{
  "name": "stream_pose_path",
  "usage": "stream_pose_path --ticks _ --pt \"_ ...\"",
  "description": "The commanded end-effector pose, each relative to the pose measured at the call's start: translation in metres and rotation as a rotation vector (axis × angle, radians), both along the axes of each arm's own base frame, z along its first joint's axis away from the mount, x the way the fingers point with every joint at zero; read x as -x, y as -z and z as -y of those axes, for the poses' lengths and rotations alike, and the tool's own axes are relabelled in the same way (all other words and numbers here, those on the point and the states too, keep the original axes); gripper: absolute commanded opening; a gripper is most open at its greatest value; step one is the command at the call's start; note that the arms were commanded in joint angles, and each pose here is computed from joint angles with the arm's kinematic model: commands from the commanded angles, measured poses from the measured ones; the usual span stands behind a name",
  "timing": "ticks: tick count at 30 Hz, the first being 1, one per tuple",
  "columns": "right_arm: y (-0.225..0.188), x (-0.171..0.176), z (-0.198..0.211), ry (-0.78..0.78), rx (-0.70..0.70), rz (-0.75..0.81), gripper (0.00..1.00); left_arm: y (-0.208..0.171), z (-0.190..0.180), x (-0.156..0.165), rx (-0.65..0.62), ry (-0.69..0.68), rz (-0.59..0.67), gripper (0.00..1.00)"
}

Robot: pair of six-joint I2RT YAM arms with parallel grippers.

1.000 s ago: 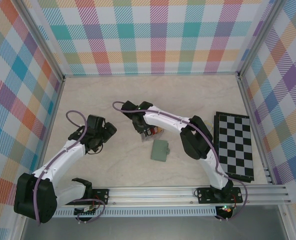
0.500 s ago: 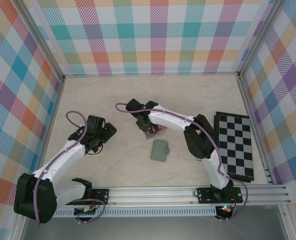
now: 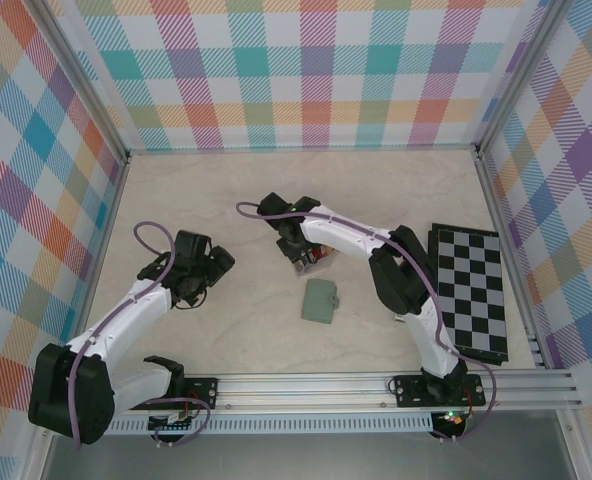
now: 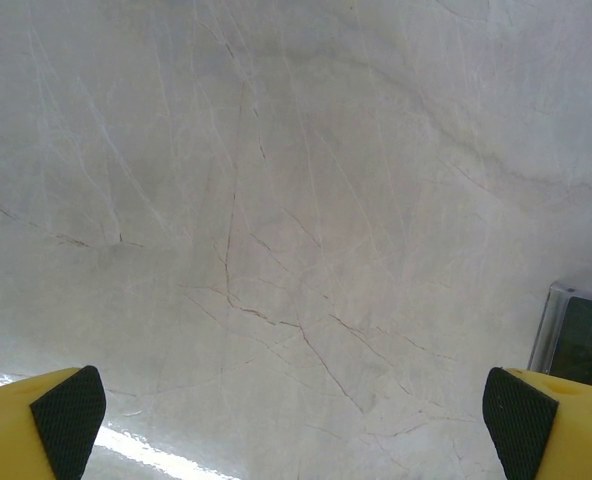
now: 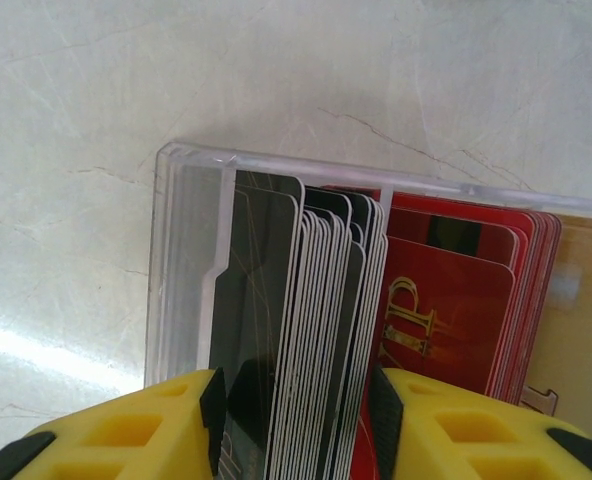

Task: Put the credit cards into the card holder
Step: Pick up the credit card from the storage box.

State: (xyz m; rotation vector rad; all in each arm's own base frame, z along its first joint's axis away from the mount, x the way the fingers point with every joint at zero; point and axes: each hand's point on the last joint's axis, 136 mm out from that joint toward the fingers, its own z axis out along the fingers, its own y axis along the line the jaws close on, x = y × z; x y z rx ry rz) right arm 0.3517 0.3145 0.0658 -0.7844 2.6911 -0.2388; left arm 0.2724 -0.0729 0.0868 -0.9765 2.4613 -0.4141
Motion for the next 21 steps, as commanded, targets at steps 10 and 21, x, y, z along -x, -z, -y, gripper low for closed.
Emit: stream_pose_path --ticks 10,21 --pt "-0.025 -0.011 0.017 0.062 0.061 0.097 0.4 -0.003 0.001 -0.006 0.012 0.006 0.007 0.99" --pt "-0.029 -0.011 0.021 0.069 0.069 0.107 0.37 0.0 0.004 -0.006 0.024 0.012 -0.001 0.99"
